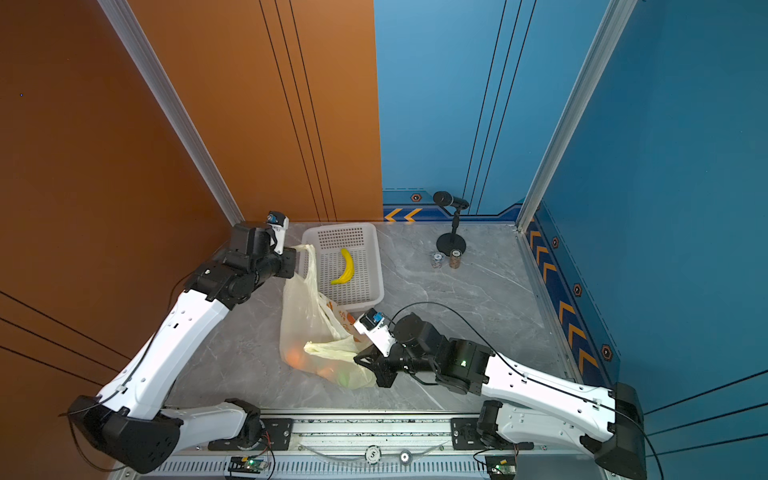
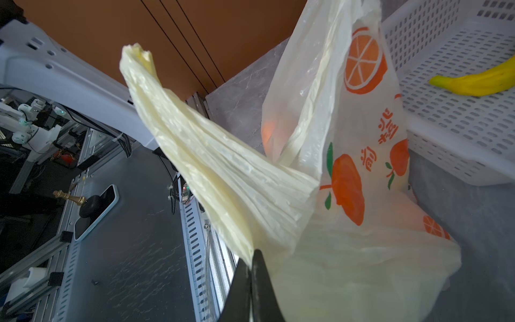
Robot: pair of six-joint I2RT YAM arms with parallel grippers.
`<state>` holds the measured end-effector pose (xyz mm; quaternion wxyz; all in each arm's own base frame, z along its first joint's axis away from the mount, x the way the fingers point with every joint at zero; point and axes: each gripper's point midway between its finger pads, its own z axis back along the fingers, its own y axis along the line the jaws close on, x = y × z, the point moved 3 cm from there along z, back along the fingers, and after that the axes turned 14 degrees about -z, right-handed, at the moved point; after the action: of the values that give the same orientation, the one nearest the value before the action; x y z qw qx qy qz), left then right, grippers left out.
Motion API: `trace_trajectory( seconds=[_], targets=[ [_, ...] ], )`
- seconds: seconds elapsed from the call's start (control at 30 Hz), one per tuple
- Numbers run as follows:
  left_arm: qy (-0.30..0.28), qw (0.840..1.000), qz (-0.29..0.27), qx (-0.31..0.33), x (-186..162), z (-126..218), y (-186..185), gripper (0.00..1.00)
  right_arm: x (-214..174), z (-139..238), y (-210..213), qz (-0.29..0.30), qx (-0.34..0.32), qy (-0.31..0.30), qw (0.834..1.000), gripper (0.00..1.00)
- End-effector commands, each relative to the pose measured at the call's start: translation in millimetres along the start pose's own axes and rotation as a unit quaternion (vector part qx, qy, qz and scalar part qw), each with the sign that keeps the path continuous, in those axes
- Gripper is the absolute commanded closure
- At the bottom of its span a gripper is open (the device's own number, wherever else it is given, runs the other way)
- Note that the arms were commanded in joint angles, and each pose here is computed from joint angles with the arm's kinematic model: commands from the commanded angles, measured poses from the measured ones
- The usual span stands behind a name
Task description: Untie the knot of the plastic bag and take out the fruit
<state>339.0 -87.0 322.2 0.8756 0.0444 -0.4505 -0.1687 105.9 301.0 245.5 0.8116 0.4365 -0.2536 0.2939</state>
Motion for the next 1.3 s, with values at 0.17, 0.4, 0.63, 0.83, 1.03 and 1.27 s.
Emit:
trace_trajectory(
  seconds=[0.17, 0.4, 0.63, 0.83, 1.03, 1.27],
  targets=[
    [-0.036, 0.997, 0.062, -0.027, -5.2, 19.9, -4.8, 0.58, 25.3, 9.6, -11.1, -0.006, -0.059, -0.043, 0.997, 0.67],
    [-0.018, 0.989, 0.145, -0.031, -35.1, 56.9, -3.8, 0.51, 74.0, 21.7, -7.0, -0.020, -0.050, -0.090, 0.995, 0.46],
    [-0.004, 0.976, 0.212, -0.043, -64.6, 88.0, -5.9, 0.51, 120.8, 12.3, -24.1, -0.069, -0.075, -0.097, 0.990, 0.41],
    [0.014, 0.955, 0.284, -0.080, -97.0, 106.6, -18.9, 0.51, 151.1, -2.0, -48.6, -0.122, -0.085, -0.083, 0.985, 0.37],
    [0.056, 0.939, 0.327, -0.095, -144.0, 95.2, -38.2, 0.48, 153.9, -31.2, -72.8, -0.117, -0.107, -0.021, 0.987, 0.25],
    [0.078, 0.926, 0.348, -0.127, -165.0, 92.1, -61.4, 0.30, 135.5, -62.5, -59.4, -0.081, -0.062, 0.062, 0.993, 0.23]
  ],
)
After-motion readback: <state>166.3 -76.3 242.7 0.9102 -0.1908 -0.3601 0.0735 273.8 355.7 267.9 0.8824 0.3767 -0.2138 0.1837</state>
